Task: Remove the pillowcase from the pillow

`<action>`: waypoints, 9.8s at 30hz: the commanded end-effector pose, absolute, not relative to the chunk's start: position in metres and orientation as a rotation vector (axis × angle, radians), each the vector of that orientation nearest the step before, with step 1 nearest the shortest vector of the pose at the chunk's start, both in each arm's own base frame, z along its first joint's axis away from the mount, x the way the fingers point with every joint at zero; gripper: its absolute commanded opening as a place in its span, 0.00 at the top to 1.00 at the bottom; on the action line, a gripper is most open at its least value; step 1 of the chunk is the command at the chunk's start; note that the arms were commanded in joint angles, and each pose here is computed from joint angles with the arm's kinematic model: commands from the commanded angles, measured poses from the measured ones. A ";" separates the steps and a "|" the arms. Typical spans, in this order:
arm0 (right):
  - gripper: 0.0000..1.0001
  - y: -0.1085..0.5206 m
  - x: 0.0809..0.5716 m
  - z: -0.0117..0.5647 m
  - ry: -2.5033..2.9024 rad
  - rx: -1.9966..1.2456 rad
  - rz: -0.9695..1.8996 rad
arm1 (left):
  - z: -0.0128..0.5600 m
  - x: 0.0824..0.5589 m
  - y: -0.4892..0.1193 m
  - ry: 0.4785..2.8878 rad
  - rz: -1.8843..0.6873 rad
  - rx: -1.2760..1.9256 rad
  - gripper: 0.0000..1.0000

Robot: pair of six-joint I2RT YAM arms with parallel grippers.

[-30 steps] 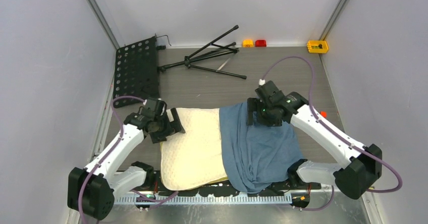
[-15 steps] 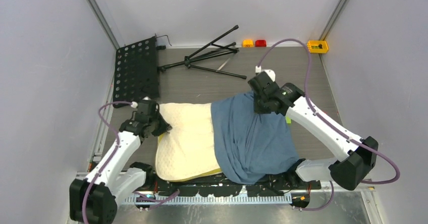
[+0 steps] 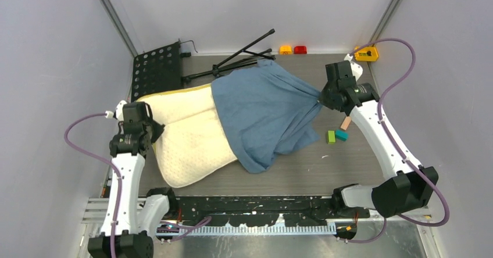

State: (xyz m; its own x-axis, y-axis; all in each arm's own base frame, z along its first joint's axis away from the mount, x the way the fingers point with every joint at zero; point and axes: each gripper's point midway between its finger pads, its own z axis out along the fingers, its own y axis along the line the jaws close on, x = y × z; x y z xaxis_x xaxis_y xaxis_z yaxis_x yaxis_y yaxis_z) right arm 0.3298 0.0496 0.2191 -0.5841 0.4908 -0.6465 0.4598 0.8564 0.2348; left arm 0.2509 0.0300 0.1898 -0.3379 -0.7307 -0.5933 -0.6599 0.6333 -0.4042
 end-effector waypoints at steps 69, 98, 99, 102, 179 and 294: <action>1.00 0.093 0.385 0.212 2.192 0.459 0.160 | 0.045 0.213 -0.006 2.516 0.162 -1.079 0.35; 0.21 0.211 0.263 0.149 2.545 -0.125 0.435 | 0.179 0.215 -0.200 2.220 -0.190 0.769 0.04; 0.26 0.209 0.263 0.146 2.546 -0.114 0.425 | 0.179 0.213 -0.209 2.172 -0.172 0.842 0.04; 0.46 0.207 0.263 0.143 2.546 -0.072 0.420 | 0.172 0.203 -0.229 2.042 -0.101 1.053 0.03; 0.12 0.190 0.309 0.111 2.550 -0.138 0.327 | 0.335 0.224 -0.087 1.781 -0.298 -0.068 1.00; 0.07 -0.037 0.387 0.072 1.769 0.329 -0.131 | 0.075 0.387 0.020 1.783 0.167 -0.149 0.00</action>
State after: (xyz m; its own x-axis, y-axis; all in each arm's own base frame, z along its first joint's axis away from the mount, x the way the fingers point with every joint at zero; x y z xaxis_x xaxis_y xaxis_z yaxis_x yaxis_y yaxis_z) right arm 0.3725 -0.0365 0.0489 -0.2753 0.1621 -0.9476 0.3047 0.9496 0.0738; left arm 0.3846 0.0140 0.0657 -0.2611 -0.0184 -0.9651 -0.1649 0.9860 0.0258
